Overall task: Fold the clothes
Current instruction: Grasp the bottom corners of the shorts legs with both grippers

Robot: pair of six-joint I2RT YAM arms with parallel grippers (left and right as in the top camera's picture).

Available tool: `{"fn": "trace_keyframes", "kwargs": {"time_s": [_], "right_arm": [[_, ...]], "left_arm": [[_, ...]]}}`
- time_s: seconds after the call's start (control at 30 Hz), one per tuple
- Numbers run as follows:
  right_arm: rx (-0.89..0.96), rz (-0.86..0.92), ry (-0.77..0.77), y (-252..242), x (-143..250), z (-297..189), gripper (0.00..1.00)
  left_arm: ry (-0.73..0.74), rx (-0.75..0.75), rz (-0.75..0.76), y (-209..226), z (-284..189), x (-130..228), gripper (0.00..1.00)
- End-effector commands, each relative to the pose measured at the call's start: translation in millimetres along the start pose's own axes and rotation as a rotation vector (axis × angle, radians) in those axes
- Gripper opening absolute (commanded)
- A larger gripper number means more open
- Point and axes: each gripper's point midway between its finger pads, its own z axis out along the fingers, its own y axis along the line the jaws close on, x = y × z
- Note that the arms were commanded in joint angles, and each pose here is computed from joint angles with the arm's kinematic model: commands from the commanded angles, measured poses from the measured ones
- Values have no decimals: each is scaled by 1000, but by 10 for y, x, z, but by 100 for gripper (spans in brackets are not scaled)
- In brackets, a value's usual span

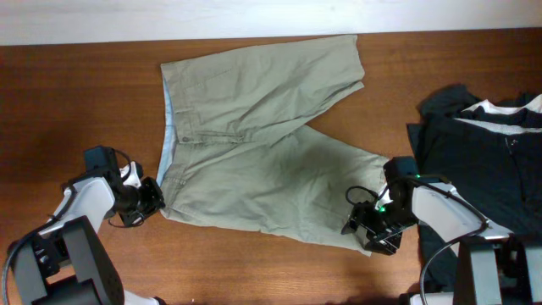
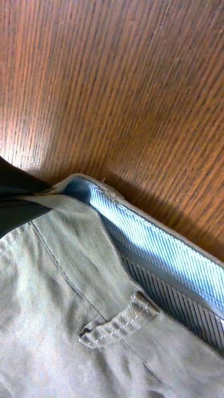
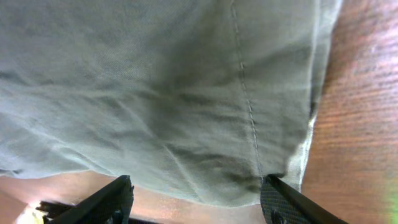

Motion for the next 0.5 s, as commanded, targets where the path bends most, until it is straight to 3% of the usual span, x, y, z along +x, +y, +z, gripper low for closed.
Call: {"fn": "trace_keyframes", "kwargs": {"time_s": [0.0,0.2,0.27,0.33,0.37,0.4,0.47], "right_arm": [[12,12,21,-75,20,-94,70],[78,106,28,-329,68,-62,71],[69,153,13,-388,68,59,64],[57,164,-7,-384,29,94,43],[53,162,-8,-376,24,92,18],[59,133,-15,-376,5,74,4],[67,98,-32,-306,-41,-76,4]], "left_arm": [[6,3,21,-16,-14,-44,0],[12,1,30,-14,-20,-31,0],[12,1,33,-15,-20,-32,0],[12,1,34,-14,-20,-31,0],[12,1,34,-15,-21,-31,0],[15,1,33,-21,-40,-28,0],[4,3,64,-79,-185,-84,0]]}}
